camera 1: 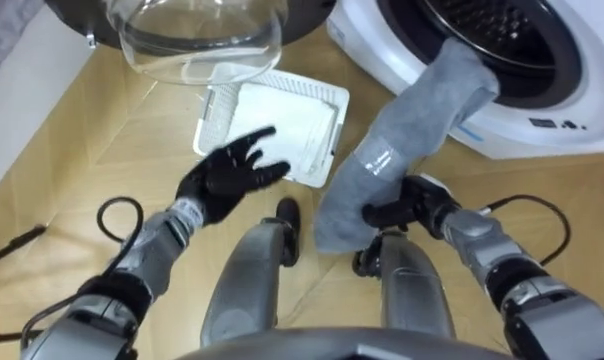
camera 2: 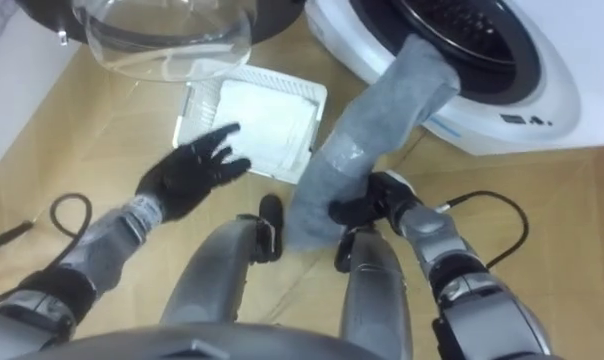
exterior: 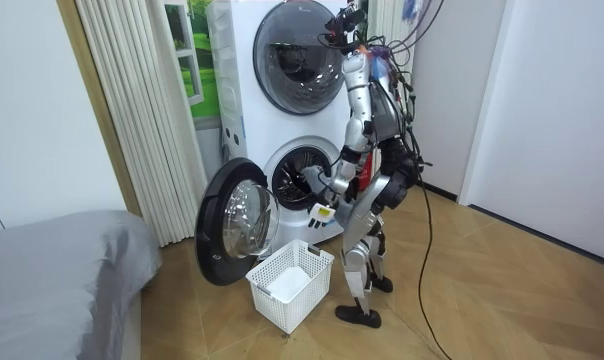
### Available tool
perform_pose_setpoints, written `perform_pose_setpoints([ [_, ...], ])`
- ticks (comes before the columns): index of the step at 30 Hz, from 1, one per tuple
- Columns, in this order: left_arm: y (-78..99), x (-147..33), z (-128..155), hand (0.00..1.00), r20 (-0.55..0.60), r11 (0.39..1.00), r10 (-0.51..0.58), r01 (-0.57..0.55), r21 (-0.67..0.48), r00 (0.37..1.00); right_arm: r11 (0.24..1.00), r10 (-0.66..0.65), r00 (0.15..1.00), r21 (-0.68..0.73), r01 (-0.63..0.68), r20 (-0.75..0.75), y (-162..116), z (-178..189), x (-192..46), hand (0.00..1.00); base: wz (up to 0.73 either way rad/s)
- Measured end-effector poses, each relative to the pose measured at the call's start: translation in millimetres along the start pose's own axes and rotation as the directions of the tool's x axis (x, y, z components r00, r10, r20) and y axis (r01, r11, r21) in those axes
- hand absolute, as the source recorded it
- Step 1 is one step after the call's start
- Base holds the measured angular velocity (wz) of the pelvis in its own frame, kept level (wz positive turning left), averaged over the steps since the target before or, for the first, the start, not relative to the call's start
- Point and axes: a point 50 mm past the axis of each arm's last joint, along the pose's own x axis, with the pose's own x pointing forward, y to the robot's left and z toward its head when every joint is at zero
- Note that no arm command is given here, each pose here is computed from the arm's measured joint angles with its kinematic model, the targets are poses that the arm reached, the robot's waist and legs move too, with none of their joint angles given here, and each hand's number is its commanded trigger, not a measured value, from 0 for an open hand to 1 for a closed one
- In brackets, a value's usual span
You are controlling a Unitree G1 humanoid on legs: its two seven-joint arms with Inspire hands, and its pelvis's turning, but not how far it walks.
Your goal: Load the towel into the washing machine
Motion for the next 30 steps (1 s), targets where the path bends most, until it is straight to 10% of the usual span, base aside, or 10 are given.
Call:
perform_pose_setpoints([
  [12, 13.3, -5.1, -15, 0.0, -0.132, 0.926, 0.196, -0.138, 0.352, 0.972, 0.995, -0.092, 0.995, 0.033, 0.094, -0.044, -20, -8, -4, 1.0, 0.04],
  [30, 46.8, -30.0, -24, 0.0, -0.099, 0.824, 0.435, -0.352, 0.444, 0.895, 0.917, -0.302, 0.953, 0.266, 0.297, -0.022, -86, 10, -21, 1.0, 0.0],
])
